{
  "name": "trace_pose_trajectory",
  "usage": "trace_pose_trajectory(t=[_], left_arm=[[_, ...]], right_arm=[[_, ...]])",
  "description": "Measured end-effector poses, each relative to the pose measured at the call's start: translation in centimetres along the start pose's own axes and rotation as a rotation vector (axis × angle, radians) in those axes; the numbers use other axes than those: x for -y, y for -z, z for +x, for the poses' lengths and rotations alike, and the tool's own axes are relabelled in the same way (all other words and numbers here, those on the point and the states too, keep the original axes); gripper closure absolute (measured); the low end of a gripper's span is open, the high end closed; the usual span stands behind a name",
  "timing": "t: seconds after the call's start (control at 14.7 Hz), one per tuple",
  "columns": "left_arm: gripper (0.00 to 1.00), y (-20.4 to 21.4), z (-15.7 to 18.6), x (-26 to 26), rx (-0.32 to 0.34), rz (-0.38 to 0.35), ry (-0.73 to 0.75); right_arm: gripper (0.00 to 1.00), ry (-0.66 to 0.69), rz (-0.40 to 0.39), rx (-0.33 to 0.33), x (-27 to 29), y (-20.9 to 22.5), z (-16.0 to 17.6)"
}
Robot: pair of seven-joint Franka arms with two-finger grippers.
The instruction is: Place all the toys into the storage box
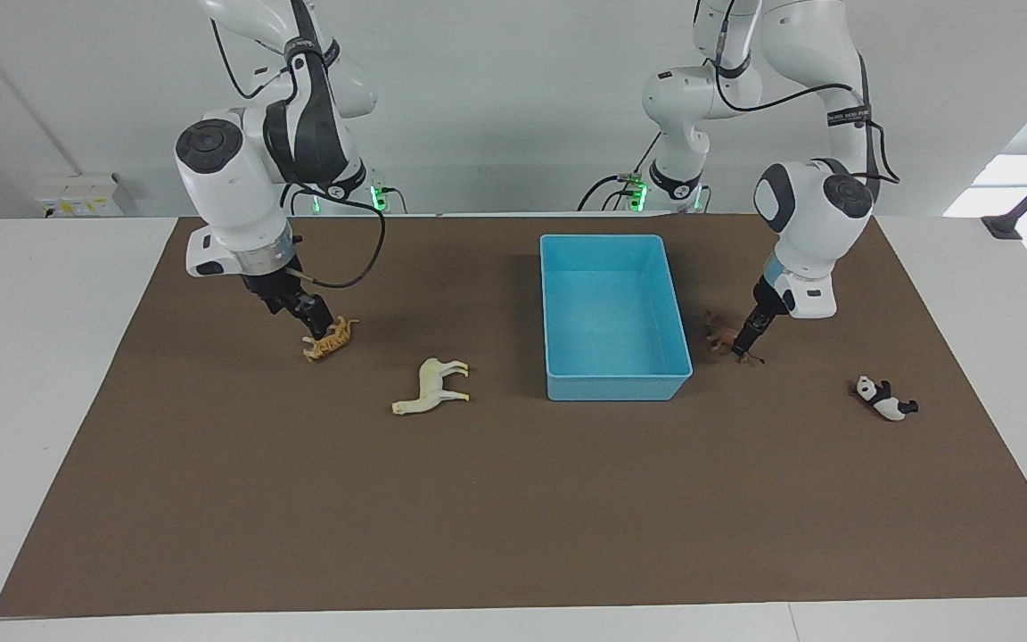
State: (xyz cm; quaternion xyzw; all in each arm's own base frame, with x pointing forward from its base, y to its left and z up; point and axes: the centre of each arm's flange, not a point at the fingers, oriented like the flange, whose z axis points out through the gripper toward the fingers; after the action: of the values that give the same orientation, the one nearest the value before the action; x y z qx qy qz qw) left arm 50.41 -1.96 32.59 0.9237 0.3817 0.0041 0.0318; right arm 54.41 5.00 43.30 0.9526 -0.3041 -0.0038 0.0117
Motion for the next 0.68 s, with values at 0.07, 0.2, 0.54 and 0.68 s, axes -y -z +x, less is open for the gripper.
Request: trace_pose_trajectory(t=[0.07,0.2,0.54,0.68], left_arm=[[0.00,-0.3,-0.2,0.1,-0.002,-0.001,0.008],[0.00,-1.2,-0.6,0.0,0.003,0.004,0.023],[0.35,-2.9,-0.8,-0.7,0.027,0.025,0.034],[0.54,-1.4,0.4,-1.1,0.044,0.039,0.046]], right_arm=[[0.00,-0.019,-0.001,0.001,0.0,-0.8,-0.3],[0.00,-0.040,0.011,-0.010,0.7,-2.8,-1.7],[0.00,-0.050,0.030,-0.027,-0.1,-7.6,-3.6],[0.00,-0.058,0.031,-0.028,-0.7,-8.4,-3.6]])
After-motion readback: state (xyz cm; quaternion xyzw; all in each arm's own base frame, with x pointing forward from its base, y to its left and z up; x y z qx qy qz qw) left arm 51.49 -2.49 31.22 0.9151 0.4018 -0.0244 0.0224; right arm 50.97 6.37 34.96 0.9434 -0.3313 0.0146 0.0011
